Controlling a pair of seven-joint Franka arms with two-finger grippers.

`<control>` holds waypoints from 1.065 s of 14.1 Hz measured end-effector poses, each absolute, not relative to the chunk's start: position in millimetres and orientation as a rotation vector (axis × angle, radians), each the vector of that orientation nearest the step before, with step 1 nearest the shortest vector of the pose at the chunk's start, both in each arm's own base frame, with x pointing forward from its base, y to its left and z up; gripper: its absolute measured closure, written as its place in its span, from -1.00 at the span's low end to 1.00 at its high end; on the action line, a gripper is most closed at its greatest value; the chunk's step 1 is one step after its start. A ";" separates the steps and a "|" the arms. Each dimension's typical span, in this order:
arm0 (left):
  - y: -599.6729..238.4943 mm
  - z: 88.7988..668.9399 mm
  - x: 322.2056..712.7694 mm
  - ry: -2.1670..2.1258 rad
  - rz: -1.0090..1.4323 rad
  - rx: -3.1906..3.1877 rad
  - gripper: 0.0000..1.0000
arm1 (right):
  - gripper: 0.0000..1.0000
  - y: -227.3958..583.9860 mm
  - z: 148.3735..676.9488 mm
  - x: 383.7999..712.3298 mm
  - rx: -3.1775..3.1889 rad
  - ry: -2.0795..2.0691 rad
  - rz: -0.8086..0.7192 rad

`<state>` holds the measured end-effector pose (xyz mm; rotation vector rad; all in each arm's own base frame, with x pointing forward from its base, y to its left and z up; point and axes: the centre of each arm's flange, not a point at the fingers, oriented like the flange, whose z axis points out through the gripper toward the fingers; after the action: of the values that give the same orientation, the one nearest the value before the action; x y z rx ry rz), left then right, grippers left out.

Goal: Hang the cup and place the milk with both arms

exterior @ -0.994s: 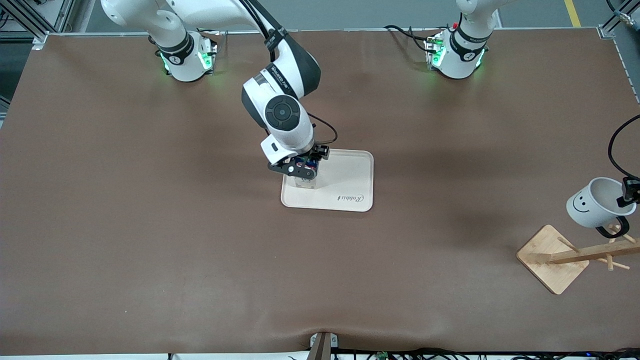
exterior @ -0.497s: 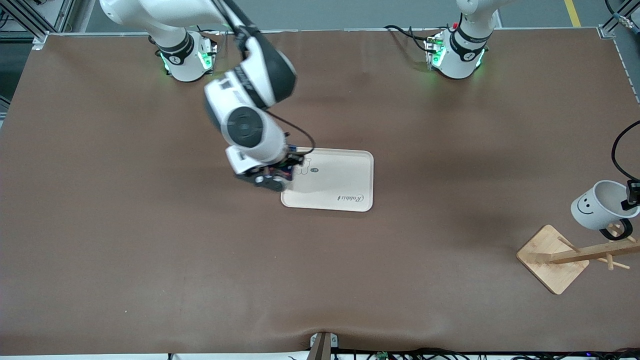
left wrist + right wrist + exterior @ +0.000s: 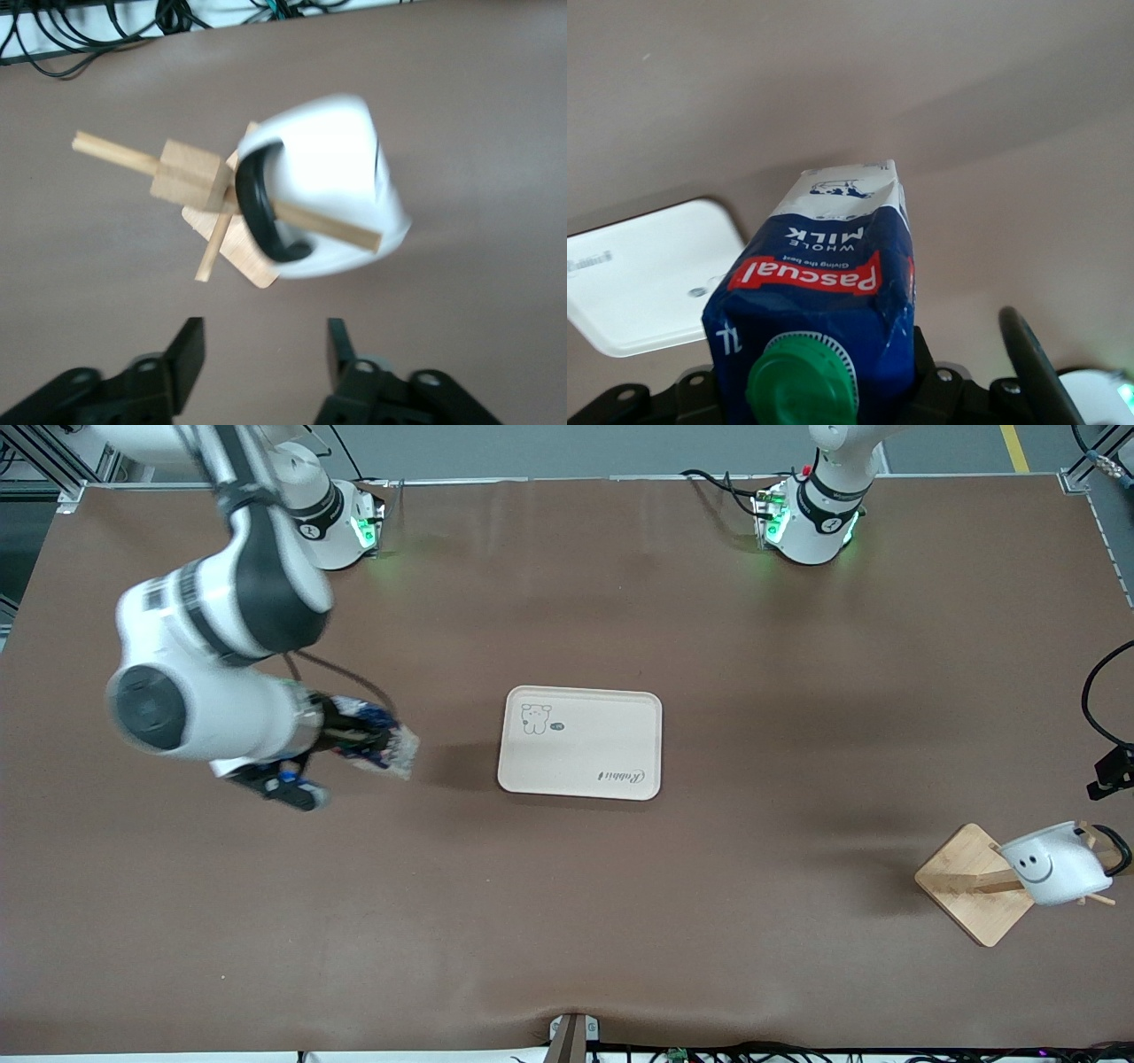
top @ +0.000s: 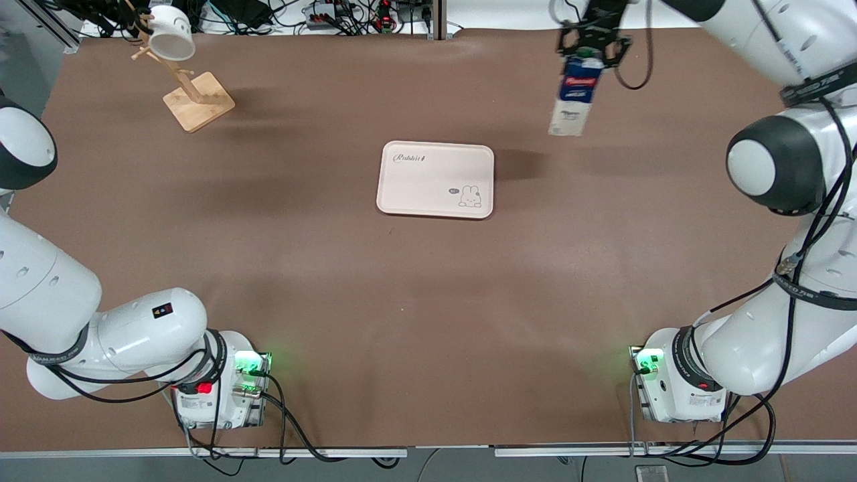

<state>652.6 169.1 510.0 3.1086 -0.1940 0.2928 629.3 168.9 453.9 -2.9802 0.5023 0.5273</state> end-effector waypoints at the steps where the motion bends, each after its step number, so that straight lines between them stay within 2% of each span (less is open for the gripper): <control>1: 160.0 515.5 653.9 -0.155 0.295 3.103 -0.62 | -0.43 138.7 449.4 634.8 -3.000 0.454 0.523; 3: 139.6 525.4 651.9 -0.074 0.255 3.089 -0.97 | -0.43 82.8 438.6 639.9 -3.023 0.364 0.536; 8: 78.5 559.0 630.9 0.110 0.111 3.070 -1.00 | -0.43 -39.4 402.3 631.6 -2.991 0.289 0.607; 15: 12.3 600.9 598.8 0.130 0.021 3.174 -1.00 | -0.43 -90.0 332.4 607.2 -2.966 0.258 0.613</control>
<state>598.8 12.3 600.9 3.1736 0.1300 0.0211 607.2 -90.0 332.4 -2.9656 0.2584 0.6133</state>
